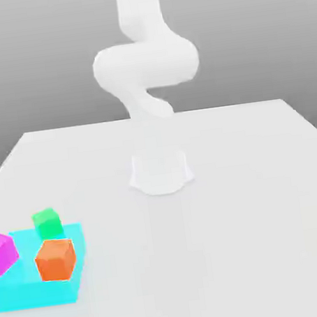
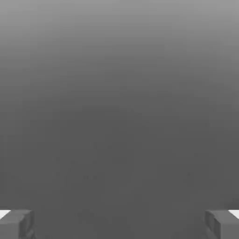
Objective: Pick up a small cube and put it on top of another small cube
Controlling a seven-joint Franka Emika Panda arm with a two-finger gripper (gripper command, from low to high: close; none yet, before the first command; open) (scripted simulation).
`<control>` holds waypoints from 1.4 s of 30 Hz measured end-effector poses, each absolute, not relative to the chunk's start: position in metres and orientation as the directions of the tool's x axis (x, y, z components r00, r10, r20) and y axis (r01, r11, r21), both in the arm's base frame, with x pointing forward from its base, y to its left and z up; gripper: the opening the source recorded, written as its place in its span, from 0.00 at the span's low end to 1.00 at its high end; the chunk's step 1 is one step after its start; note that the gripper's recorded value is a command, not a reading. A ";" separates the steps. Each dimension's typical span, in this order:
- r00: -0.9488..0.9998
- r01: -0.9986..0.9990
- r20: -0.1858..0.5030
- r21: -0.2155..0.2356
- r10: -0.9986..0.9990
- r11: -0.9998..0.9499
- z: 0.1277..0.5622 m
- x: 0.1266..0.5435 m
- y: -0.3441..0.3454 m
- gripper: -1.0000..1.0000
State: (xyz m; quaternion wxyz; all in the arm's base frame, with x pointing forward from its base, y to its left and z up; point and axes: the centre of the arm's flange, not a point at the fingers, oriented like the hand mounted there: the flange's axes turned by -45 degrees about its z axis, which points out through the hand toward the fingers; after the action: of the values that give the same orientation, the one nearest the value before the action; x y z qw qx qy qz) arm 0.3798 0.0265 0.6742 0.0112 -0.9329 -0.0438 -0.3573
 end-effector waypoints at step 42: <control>0.345 0.939 0.000 0.000 0.939 -0.345 0.172 0.329 0.344 0.00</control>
State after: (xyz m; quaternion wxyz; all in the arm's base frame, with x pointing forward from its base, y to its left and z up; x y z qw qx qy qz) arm 0.3288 0.3445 0.1720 -0.0002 -0.8201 -0.5723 0.0001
